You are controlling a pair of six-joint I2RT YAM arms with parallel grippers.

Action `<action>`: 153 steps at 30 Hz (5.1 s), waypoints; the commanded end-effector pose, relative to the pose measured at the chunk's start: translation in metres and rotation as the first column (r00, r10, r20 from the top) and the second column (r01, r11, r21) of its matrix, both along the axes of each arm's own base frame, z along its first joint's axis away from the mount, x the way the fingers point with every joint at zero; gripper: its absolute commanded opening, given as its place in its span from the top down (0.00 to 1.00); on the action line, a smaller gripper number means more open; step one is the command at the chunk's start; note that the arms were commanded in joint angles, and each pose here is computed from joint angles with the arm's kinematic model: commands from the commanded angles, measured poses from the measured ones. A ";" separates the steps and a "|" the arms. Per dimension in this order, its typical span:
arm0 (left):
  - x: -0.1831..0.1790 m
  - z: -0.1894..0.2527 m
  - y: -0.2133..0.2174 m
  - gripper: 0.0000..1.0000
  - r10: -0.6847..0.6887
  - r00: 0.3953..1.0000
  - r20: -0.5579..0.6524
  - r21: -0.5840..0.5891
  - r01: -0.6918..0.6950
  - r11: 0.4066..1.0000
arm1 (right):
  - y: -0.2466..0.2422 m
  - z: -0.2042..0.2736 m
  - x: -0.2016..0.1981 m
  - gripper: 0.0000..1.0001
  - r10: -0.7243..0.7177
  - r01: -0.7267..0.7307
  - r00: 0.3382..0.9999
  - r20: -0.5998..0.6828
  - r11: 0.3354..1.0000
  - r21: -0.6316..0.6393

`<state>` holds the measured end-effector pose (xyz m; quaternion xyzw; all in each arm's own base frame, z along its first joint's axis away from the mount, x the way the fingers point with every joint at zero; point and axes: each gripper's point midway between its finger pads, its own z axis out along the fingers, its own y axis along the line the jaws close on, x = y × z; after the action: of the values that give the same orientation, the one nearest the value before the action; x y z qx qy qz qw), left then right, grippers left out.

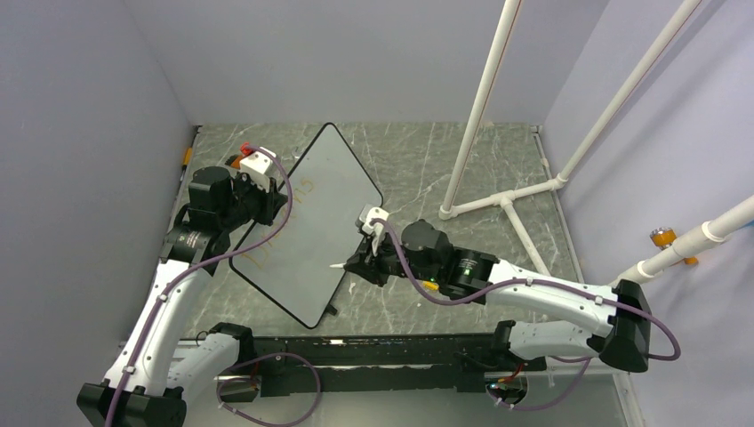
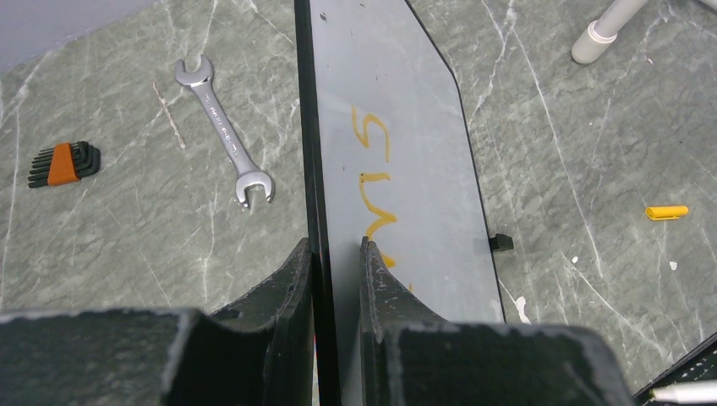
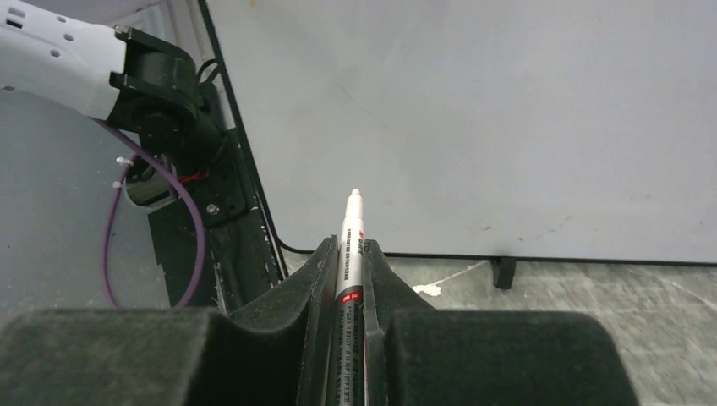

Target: Write a sentence on the whiteboard

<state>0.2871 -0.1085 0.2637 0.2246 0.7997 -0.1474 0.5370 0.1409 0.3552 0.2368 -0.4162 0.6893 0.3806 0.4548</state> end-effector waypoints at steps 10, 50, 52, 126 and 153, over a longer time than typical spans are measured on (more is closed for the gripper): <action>-0.027 -0.048 -0.001 1.00 -0.066 0.985 -0.161 0.085 0.080 0.993 | 0.057 0.024 -0.020 1.00 0.079 -0.086 0.991 0.104 0.994 0.071; -0.026 -0.049 -0.001 1.00 -0.060 0.985 -0.164 0.092 0.076 0.993 | 0.127 0.008 -0.012 1.00 0.090 -0.098 0.991 0.103 0.993 0.070; -0.026 -0.049 -0.001 1.00 -0.061 0.985 -0.164 0.092 0.076 0.993 | 0.125 0.001 -0.013 1.00 0.089 -0.095 0.991 0.096 0.994 0.056; -0.027 -0.051 -0.001 1.00 -0.061 0.984 -0.169 0.094 0.078 0.993 | 0.110 0.016 0.012 1.00 -0.070 0.064 0.986 0.152 0.997 0.047; -0.026 -0.051 -0.002 1.00 -0.062 0.984 -0.169 0.095 0.079 0.992 | 0.115 -0.011 0.013 1.00 -0.059 0.058 0.990 0.127 0.998 0.010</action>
<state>0.2878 -0.1077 0.2625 0.2225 0.8016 -0.1400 0.5369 0.1503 0.4633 0.2192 -0.4300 0.6762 0.3289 0.4997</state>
